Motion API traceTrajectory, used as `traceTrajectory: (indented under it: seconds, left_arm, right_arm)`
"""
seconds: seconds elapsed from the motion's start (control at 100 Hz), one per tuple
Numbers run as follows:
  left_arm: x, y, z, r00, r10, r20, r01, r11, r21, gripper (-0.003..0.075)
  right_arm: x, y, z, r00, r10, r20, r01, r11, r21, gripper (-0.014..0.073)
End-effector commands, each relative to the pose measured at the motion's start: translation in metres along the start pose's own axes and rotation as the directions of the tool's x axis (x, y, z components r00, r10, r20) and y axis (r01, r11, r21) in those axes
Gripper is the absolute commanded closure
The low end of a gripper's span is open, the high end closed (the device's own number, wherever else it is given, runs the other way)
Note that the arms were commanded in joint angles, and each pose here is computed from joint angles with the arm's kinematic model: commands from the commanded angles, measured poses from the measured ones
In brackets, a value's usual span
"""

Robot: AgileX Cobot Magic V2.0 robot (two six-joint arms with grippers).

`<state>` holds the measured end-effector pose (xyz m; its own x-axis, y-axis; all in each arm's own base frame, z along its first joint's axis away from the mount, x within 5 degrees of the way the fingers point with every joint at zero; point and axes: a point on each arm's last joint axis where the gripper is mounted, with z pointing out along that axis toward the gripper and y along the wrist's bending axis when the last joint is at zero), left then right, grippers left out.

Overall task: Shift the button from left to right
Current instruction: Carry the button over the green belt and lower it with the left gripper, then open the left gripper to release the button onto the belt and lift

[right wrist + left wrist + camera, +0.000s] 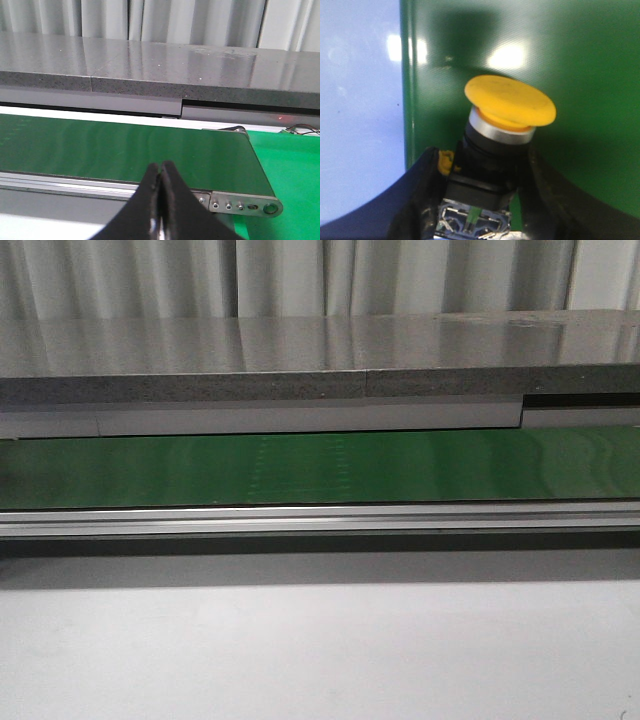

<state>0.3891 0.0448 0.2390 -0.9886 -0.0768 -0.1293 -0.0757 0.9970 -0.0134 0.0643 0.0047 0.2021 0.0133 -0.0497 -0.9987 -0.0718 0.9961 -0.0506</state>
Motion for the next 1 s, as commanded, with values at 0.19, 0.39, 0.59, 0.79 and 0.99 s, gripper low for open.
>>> traceTrajectory:
  seconds: [0.19,0.39,0.59,0.79,0.99]
  left_arm:
    - [0.0,-0.006,-0.019,0.999,0.001,0.046,-0.002,1.0,0.022,0.0271]
    - [0.003,-0.009,-0.034,0.997,0.006,0.08,-0.008,1.0,0.025,0.0068]
    - [0.013,-0.014,-0.07,0.985,0.021,0.173,-0.032,0.998,0.062,0.0069]
    - [0.033,-0.02,-0.109,0.944,0.035,0.327,-0.071,0.993,0.098,0.0069]
    - [0.073,-0.02,-0.139,0.857,0.016,0.515,-0.067,0.995,0.08,0.0069]
  right_arm:
    - [-0.011,-0.001,0.0,0.996,-0.011,0.085,0.01,1.0,0.007,0.0662]
    - [-0.011,-0.001,0.0,0.996,-0.011,0.085,0.01,1.0,0.007,0.0662]
    - [-0.011,-0.001,0.0,0.996,-0.011,0.085,0.01,1.0,0.007,0.0662]
    - [-0.011,-0.001,0.0,0.996,-0.011,0.085,0.01,1.0,0.007,0.0662]
    - [-0.011,-0.001,0.0,0.996,-0.011,0.085,0.01,1.0,0.007,0.0662]
